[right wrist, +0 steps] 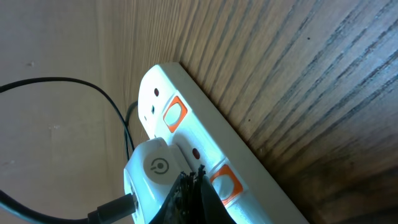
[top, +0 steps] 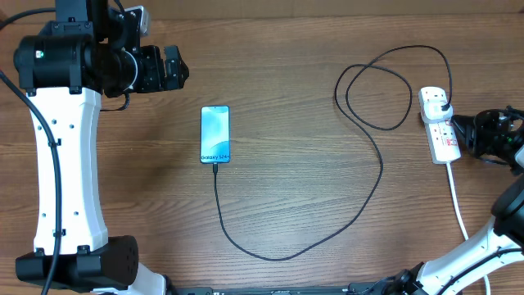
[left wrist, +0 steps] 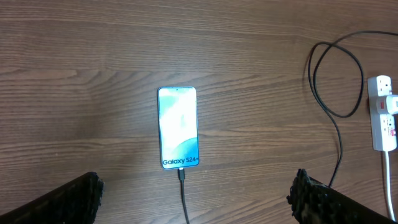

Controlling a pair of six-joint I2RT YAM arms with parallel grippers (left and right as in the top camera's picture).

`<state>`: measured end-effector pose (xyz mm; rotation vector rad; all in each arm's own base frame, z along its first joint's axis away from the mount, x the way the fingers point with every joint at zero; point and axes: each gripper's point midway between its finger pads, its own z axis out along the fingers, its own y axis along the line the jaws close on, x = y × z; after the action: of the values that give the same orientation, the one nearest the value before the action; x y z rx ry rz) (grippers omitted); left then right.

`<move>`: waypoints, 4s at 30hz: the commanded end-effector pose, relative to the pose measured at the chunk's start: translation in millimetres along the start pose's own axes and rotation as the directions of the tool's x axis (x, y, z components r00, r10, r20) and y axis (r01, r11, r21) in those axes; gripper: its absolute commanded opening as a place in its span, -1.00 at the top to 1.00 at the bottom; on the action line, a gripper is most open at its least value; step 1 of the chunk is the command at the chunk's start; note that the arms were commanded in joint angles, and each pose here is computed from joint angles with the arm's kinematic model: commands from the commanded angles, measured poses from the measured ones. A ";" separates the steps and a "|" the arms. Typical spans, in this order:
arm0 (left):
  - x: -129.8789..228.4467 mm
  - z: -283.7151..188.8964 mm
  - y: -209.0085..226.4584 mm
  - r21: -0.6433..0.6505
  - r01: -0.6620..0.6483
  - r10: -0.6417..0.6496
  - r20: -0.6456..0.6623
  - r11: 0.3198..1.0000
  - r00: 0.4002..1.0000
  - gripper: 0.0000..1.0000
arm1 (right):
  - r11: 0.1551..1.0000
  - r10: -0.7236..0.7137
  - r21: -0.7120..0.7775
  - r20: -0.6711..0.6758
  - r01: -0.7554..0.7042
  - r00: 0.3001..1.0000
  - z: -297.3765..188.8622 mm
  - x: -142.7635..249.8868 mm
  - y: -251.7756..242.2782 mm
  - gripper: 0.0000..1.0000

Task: Plug charger to phone and switch on socket

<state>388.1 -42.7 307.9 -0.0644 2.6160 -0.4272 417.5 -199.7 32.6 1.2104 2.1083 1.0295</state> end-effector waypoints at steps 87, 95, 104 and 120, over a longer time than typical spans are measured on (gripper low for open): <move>-2.1 -6.2 -1.7 0.003 0.001 -0.002 0.019 1.000 1.000 -1.00 | 0.998 0.036 -0.053 0.140 -0.029 0.989 -95.4 -17.6 27.8 0.93; -2.1 -6.2 -1.7 0.003 0.001 -0.002 0.019 1.000 1.000 -1.00 | 0.978 -0.160 -0.100 0.195 0.182 0.968 -132.5 10.0 112.2 0.93; -2.1 -6.2 -1.7 0.003 0.001 -0.002 0.019 1.000 1.000 -0.99 | 0.882 -0.443 -0.074 0.204 0.465 0.873 -144.5 95.1 209.9 0.92; -2.1 -6.2 -1.7 0.003 0.001 -0.002 0.019 1.000 1.000 -0.99 | 0.529 -0.847 0.205 0.057 0.824 0.529 -167.2 264.2 271.4 0.92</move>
<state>388.1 -42.8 307.9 -0.0642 2.6159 -0.4277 313.8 68.0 320.7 0.1745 2.2934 0.5121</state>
